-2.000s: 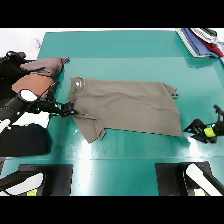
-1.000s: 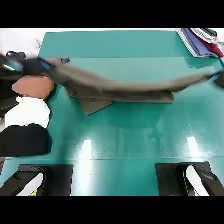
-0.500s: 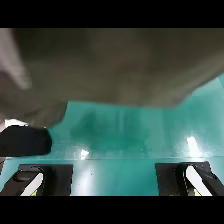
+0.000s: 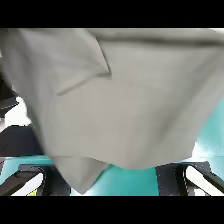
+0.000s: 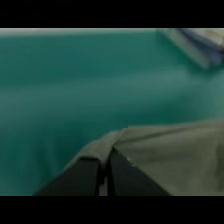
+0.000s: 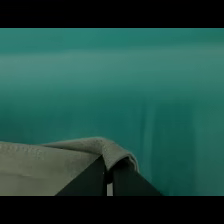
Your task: Fold the shirts.
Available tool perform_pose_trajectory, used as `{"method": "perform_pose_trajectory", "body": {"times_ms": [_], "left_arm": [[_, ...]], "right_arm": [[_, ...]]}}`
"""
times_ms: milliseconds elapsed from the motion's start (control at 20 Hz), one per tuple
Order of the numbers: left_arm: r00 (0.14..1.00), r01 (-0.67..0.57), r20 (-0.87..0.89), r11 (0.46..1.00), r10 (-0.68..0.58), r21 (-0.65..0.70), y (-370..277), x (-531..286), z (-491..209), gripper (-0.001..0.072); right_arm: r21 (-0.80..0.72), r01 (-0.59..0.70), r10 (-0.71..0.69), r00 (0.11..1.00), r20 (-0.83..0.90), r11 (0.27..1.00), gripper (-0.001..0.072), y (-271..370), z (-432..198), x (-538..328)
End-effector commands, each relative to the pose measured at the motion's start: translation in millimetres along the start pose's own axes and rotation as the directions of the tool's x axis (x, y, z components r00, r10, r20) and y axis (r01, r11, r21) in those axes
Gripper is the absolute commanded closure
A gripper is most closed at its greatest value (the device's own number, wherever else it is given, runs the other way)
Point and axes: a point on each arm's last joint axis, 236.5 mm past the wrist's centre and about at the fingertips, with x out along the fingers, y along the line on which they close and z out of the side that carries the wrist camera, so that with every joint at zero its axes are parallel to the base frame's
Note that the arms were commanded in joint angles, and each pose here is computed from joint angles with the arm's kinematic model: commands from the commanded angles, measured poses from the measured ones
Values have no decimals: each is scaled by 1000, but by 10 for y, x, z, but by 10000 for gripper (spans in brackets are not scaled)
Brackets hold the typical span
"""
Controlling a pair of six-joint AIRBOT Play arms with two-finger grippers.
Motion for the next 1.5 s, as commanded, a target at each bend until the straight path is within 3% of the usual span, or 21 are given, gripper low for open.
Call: {"method": "perform_pose_trajectory", "body": {"times_ms": [0,250,400,600,900,1250,1300,1350,1400,1450], "left_arm": [[930,12,-360,985,-74,-172,501,1142,-1077,679],[847,-71,-524,961,-83,-268,1180,2267,-1897,678],[874,-71,-481,966,-60,-248,1352,2584,-1678,679],[900,-71,-434,973,-33,-221,1566,2384,-1270,679],[733,-143,-680,971,-25,-189,1821,1900,-1917,679],[579,-169,-811,961,-81,-217,1604,2041,-2924,678],[574,-203,-815,949,-84,-241,1614,2048,-3000,655],[565,-230,-821,940,-81,-252,1632,2040,-3060,319],[558,-250,-827,935,-72,-250,1656,2023,-3090,154],[560,-253,-826,938,-60,-239,1666,1998,-3062,237]], "right_arm": [[55,42,-20,933,-360,998,696,-399,-900,1109],[92,35,21,837,-546,995,696,-485,-1380,2247],[108,14,45,853,-519,994,695,-471,-1083,2539],[61,-3,29,901,-432,998,696,-440,-579,2457],[-19,28,-34,824,-565,999,696,-470,-1081,2263],[54,47,-1,766,-643,997,694,-497,-1939,2295],[83,34,28,765,-643,996,693,-441,-2019,2316],[112,23,54,768,-638,993,692,-390,-2079,2345],[131,17,70,773,-631,991,623,-360,-2106,2373],[137,16,75,774,-628,990,423,-353,-2116,2384]]}}
